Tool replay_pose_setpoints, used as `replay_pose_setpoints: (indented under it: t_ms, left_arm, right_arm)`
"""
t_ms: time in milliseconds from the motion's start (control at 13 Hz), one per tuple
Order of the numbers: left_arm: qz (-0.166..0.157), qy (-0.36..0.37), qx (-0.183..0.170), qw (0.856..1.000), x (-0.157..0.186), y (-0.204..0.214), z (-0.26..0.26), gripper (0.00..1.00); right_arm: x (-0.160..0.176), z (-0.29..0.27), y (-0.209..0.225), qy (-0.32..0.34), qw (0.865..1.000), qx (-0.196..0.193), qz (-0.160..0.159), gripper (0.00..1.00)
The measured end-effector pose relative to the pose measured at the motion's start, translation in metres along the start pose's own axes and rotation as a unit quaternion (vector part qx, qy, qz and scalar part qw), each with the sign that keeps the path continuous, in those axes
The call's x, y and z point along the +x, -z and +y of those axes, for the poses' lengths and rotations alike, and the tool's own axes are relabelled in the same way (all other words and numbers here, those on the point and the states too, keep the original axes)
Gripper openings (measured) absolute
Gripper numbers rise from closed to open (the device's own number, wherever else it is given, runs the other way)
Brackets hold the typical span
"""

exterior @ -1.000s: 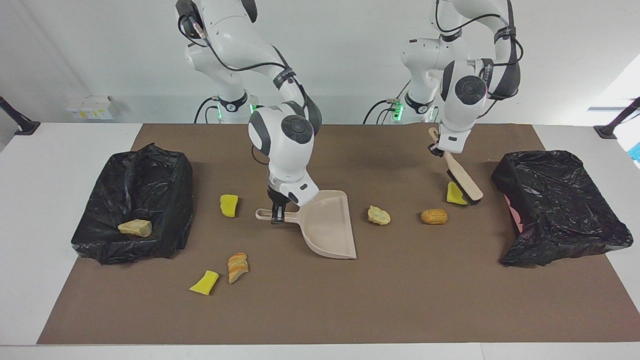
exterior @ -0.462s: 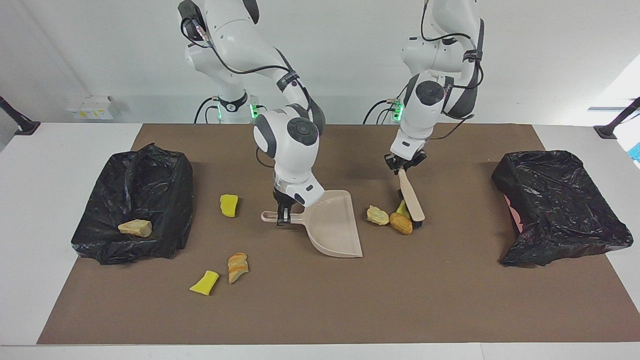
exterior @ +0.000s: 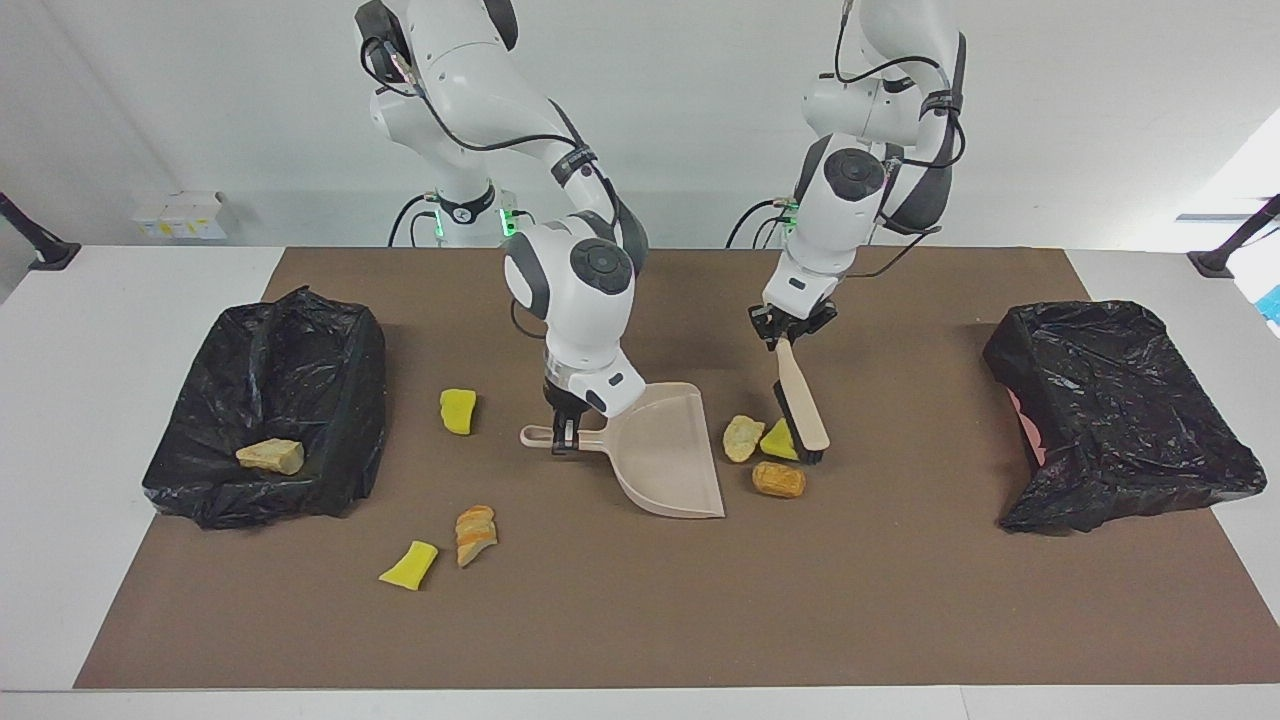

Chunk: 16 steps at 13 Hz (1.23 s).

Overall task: Sweep and dump trash in bin
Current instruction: 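Sweep the brush with the left gripper toward the dustpan held by right, then brush the sponge and bread pieces into the dustpan with the left gripper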

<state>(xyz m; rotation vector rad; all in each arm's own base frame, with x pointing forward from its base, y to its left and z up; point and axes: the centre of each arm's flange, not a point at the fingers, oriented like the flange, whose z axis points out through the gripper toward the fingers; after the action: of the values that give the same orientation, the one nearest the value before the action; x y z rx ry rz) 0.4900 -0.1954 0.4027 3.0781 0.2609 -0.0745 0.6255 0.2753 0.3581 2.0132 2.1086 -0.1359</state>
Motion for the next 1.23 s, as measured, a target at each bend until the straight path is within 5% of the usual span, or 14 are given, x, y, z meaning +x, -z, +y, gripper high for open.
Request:
replay_pose_setpoints:
  t_ms: [308, 538, 1231]
  left_arm:
    - [-0.016, -0.015, 0.005, 1.0, 0.02, -0.018, -0.03, 0.26]
    - [-0.027, -0.051, 0.01, 0.998, 0.014, -0.052, -0.002, 0.26]
    - [-0.012, -0.168, -0.04, 0.985, -0.091, -0.062, 0.147, 0.26]
  right_arm:
    - [0.0, 0.0, 0.0, 0.0, 1.0, 0.0, 0.0, 0.32]
    - [0.0, 0.0, 0.0, 0.0, 1.0, 0.0, 0.0, 0.32]
    - [-0.003, 0.001, -0.002, -0.002, 1.0, 0.0, 0.0, 0.32]
